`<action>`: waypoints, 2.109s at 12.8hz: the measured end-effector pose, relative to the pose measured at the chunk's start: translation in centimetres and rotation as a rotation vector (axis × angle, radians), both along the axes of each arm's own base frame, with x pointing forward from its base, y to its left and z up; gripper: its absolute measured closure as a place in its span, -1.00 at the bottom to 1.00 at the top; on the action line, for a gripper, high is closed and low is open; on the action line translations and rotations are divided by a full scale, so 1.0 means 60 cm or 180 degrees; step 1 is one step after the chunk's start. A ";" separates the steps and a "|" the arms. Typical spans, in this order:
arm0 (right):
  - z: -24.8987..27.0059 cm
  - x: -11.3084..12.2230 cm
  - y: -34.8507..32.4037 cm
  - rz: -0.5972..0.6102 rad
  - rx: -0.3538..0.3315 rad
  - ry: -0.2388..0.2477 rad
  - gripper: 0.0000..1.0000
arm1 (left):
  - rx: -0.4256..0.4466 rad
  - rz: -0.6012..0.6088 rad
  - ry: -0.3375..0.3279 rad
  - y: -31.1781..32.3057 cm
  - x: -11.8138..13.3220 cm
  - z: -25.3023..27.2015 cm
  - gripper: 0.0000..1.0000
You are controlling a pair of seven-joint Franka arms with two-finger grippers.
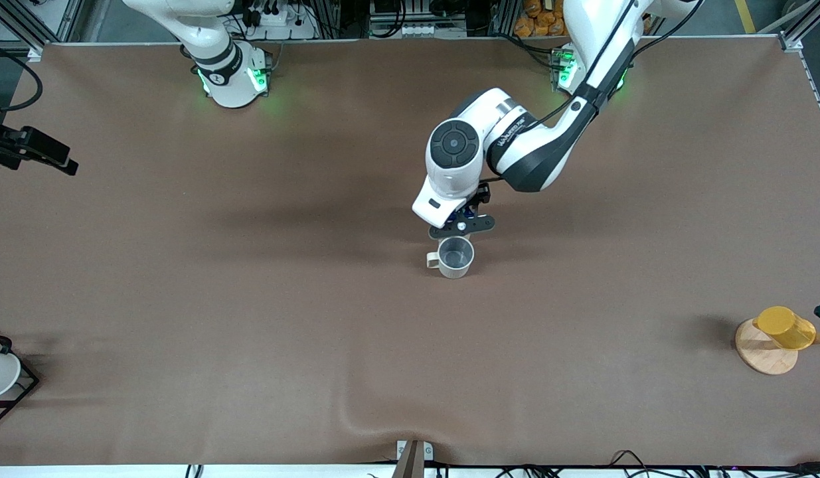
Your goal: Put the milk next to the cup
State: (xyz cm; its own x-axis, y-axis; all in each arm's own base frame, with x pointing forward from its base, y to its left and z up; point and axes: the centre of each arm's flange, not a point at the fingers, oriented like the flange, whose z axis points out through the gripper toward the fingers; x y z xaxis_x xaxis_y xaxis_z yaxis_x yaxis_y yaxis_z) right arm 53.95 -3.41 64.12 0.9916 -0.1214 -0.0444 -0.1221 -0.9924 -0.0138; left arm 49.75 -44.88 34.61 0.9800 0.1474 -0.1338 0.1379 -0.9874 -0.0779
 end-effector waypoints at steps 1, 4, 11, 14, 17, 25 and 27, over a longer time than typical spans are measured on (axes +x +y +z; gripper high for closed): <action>0.000 0.000 0.001 0.0052 0.0002 -0.0001 -1.00 | -0.0024 0.0001 -0.0035 0.000 0.003 0.012 -1.00; 0.000 0.000 0.007 0.0178 0.0006 -0.0002 -1.00 | -0.0087 0.0061 -0.0213 0.038 0.027 0.106 -1.00; -0.004 0.002 0.009 0.0191 0.0011 0.0012 -1.00 | -0.0166 0.0279 -0.0796 0.296 0.118 0.341 -1.00; -0.005 0.002 0.010 0.0196 0.0011 0.0015 -1.00 | -0.0062 0.0265 -0.0678 0.401 0.141 0.373 -1.00; -0.006 0.003 0.010 0.0198 0.0011 0.0018 -1.00 | -0.0046 0.0102 -0.0634 0.440 0.148 0.398 -1.00; -0.006 0.003 0.011 0.0200 0.0012 0.0018 -1.00 | -0.0020 -0.0108 -0.0528 0.529 0.165 0.400 -1.00; -0.006 0.003 0.011 0.0201 0.0011 0.0016 -1.00 | -0.0010 -0.0134 -0.0536 0.529 0.158 0.414 -1.00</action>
